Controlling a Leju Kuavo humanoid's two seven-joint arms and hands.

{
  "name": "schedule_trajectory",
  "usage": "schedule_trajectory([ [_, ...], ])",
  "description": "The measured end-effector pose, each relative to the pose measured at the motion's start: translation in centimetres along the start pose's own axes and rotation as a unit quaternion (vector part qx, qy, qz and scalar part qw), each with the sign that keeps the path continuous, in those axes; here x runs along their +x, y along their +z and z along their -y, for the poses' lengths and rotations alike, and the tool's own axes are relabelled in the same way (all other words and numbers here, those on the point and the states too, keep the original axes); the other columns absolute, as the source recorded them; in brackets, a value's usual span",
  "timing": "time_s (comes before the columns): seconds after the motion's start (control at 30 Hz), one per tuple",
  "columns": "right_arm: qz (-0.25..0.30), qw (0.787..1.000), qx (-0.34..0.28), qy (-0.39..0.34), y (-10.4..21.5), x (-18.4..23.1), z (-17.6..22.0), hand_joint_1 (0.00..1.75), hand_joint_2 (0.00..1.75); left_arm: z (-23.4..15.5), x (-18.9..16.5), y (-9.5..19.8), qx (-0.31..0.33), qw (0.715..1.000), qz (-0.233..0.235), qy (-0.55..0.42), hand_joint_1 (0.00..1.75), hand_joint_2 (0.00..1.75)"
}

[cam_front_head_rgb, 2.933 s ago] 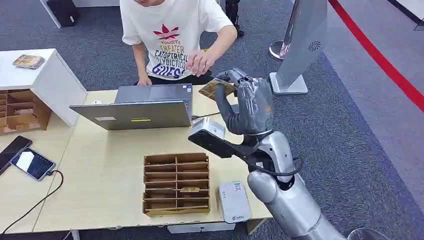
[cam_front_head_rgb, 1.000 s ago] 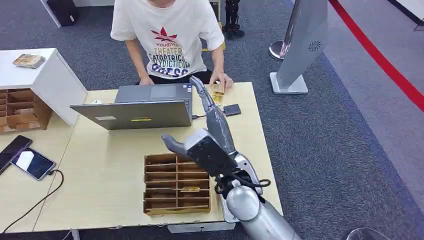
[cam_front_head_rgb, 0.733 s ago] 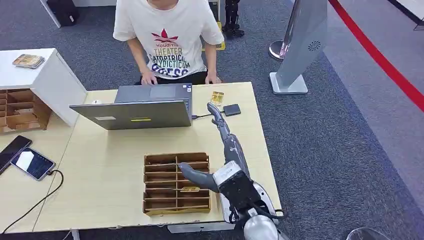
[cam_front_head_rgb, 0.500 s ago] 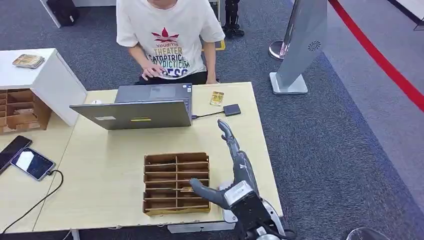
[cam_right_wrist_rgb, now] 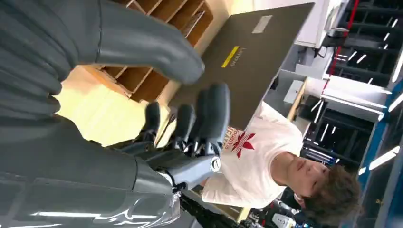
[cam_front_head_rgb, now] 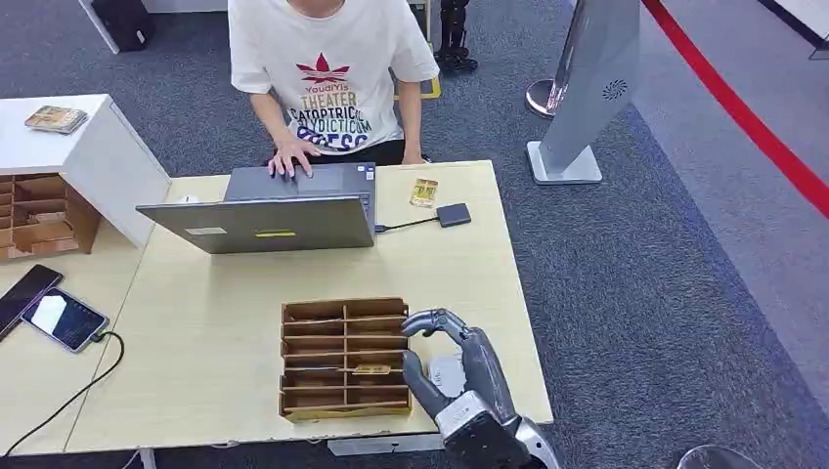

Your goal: Pass the card to the sensor for recognition and then transmit it.

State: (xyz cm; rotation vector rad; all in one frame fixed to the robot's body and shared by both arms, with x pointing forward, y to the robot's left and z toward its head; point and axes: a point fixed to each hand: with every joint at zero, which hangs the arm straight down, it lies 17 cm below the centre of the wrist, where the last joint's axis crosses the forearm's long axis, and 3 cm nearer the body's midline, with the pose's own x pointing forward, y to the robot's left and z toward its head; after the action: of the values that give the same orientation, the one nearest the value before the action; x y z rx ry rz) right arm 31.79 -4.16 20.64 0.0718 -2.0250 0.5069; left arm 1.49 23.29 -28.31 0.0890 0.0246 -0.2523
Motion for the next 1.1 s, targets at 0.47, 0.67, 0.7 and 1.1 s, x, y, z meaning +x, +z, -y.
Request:
schedule_trajectory([
  [0.47,0.021,0.994,0.046,0.102,1.0,-0.7,-2.9,0.79,1.75,0.2,0.0,0.0,-0.002,1.000,-0.001,0.007,0.00,0.00],
  [0.67,0.030,0.988,0.064,0.139,1.3,-1.1,-4.2,0.73,1.75,0.3,-0.1,0.0,-0.002,1.000,-0.002,0.008,0.00,0.00],
  [0.7,0.030,0.987,0.066,0.144,1.3,-1.1,-4.3,0.79,1.75,0.3,-0.1,0.0,-0.002,1.000,-0.002,0.009,0.00,0.00],
  [1.1,0.049,0.966,0.111,0.229,1.3,-2.6,-6.8,1.15,1.75,0.4,-0.1,0.1,-0.005,1.000,-0.004,0.017,0.00,0.00],
])
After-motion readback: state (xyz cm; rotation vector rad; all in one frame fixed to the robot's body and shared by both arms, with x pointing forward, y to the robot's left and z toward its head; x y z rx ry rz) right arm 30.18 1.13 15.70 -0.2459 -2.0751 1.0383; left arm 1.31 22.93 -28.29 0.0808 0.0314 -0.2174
